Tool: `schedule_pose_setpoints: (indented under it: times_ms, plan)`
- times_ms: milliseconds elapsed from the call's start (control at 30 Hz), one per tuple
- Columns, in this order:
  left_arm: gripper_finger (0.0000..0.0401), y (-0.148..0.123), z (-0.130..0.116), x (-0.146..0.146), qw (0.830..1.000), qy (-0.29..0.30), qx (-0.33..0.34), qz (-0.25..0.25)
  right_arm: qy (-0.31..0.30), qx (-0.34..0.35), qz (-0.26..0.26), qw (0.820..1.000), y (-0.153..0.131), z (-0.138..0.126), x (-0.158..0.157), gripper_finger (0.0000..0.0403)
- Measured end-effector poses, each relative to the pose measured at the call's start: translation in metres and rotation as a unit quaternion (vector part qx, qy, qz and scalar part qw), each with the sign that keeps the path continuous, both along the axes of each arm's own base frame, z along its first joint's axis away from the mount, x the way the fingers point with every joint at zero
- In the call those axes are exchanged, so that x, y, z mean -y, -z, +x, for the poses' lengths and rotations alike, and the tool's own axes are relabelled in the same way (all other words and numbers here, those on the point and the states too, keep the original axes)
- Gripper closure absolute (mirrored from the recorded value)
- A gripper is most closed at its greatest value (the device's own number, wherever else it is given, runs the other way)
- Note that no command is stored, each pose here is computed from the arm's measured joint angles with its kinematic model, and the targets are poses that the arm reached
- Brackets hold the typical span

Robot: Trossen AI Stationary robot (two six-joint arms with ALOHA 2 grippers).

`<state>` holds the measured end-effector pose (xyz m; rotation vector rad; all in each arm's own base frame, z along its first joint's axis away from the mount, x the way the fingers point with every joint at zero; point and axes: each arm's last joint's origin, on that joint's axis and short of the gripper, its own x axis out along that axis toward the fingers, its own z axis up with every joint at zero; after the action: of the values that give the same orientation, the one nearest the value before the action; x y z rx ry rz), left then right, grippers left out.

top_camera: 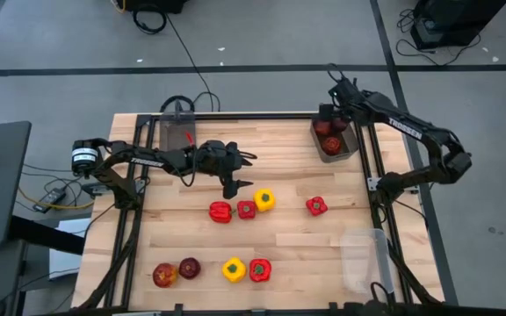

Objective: Sort produce into baskets
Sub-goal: Put the top apple into the right dark gray bin

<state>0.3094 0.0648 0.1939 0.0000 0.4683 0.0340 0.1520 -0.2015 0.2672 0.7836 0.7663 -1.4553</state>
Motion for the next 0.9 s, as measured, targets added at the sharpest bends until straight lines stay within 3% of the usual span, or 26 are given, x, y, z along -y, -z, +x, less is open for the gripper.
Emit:
schedule_pose_setpoints:
  times_ms: [200,533,900]
  plan:
    - [0.0062,-0.003,0.001,0.0,1.0,-0.005,0.017,-0.006,0.028,-0.008,0.032,0.999,0.015,0.005,0.006,0.0134]
    - [0.0062,-0.001,0.001,0.0,1.0,-0.005,0.007,-0.008,0.019,-0.05,0.06,0.997,0.05,0.018,0.027,0.038]
    - [0.0062,0.001,0.0,0.0,1.0,-0.003,-0.003,-0.008,0.044,-0.029,0.087,0.995,0.06,0.0,0.048,0.0395]
